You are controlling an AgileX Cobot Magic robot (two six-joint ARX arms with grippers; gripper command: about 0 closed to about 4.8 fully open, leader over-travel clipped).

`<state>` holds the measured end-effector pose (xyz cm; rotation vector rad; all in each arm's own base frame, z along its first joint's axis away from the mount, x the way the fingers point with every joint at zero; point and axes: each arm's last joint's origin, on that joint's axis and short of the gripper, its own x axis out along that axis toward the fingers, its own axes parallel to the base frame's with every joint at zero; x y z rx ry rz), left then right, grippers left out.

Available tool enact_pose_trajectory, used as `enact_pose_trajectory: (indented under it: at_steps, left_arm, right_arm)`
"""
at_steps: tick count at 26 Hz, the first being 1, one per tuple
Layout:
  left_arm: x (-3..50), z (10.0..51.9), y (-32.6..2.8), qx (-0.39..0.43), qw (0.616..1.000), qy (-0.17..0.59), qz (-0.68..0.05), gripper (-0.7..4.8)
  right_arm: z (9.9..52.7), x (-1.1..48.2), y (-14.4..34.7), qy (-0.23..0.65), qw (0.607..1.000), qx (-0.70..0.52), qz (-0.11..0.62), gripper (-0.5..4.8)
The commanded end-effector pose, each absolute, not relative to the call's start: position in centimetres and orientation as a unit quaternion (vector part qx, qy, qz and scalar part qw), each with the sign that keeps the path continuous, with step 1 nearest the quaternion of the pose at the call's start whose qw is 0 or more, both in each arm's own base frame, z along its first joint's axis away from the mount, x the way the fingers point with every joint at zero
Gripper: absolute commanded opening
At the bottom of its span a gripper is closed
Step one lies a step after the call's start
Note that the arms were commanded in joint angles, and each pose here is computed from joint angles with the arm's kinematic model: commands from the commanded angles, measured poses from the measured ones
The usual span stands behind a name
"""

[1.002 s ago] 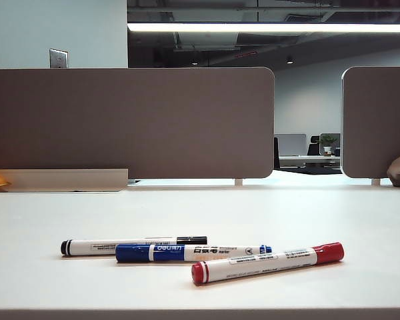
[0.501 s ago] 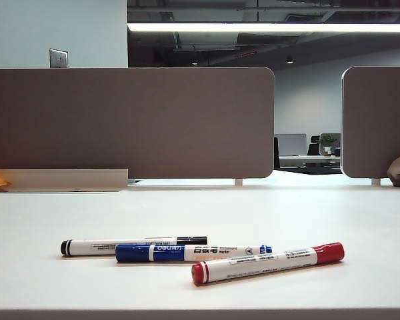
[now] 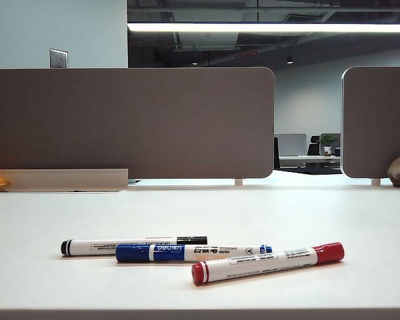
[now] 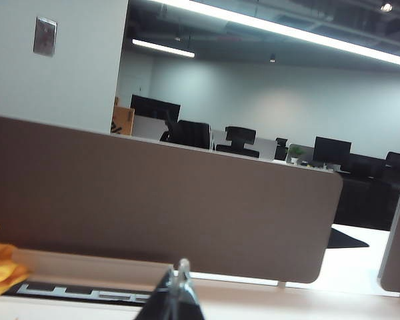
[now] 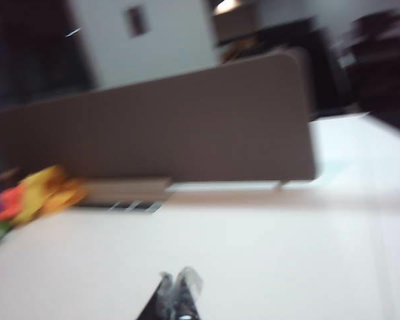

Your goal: Pick up the markers one by one and line them up horizontally in a straight line on the table.

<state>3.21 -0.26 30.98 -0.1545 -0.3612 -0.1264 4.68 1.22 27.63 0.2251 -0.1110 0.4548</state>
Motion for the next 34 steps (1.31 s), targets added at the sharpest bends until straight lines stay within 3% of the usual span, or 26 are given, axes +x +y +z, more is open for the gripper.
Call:
enact_pose_trajectory:
  at_steps: [1, 4, 9, 11, 16, 19, 22, 26, 29, 34]
  left_arm:
    - [2.1, 31.9, -0.6, -0.030, 0.983, -0.145, -0.108, -0.04]
    - [1.9, 32.3, -1.0, -0.012, 0.983, -0.039, -0.176, -0.04]
    - [5.0, 32.5, -1.1, -0.006, 0.973, 0.092, -0.211, -0.04]
    - [9.4, 32.0, -1.2, -0.033, 0.949, 0.189, -0.250, -0.03]
    - [14.0, 31.7, -1.5, -0.031, 0.901, 0.300, -0.312, 0.11]
    - [16.4, 31.9, -1.8, 0.000, 0.875, 0.347, -0.338, 0.64]
    - [17.8, 32.2, -2.4, 0.052, 0.851, 0.369, -0.369, 0.64]
    - [18.7, 32.2, -4.9, 0.181, 0.820, 0.381, -0.386, 0.67]
    - [18.6, 31.7, -6.6, 0.232, 0.794, 0.390, -0.405, 0.67]
    - [19.1, 30.4, -8.5, 0.268, 0.756, 0.411, -0.434, 0.67]
  right_arm:
    - [27.9, 4.2, 1.5, 0.002, 0.958, 0.106, 0.268, -0.02]
    - [29.3, 4.7, 1.7, 0.056, 0.950, 0.077, 0.297, -0.02]
    - [31.4, 7.6, 1.8, 0.141, 0.935, 0.034, 0.323, -0.02]
    - [32.7, 11.5, 1.9, 0.226, 0.914, 0.011, 0.336, -0.01]
    - [34.1, 15.4, 3.2, 0.283, 0.884, -0.004, 0.373, -0.01]
    - [34.5, 17.8, 4.7, 0.315, 0.855, -0.027, 0.410, -0.01]
    - [34.3, 19.4, 6.7, 0.343, 0.832, -0.069, 0.430, -0.01]
    - [31.6, 21.0, 10.7, 0.403, 0.769, -0.179, 0.462, -0.01]
    - [29.4, 21.2, 13.4, 0.426, 0.716, -0.278, 0.478, -0.01]
    - [27.1, 21.9, 15.5, 0.455, 0.676, -0.341, 0.469, 0.00]
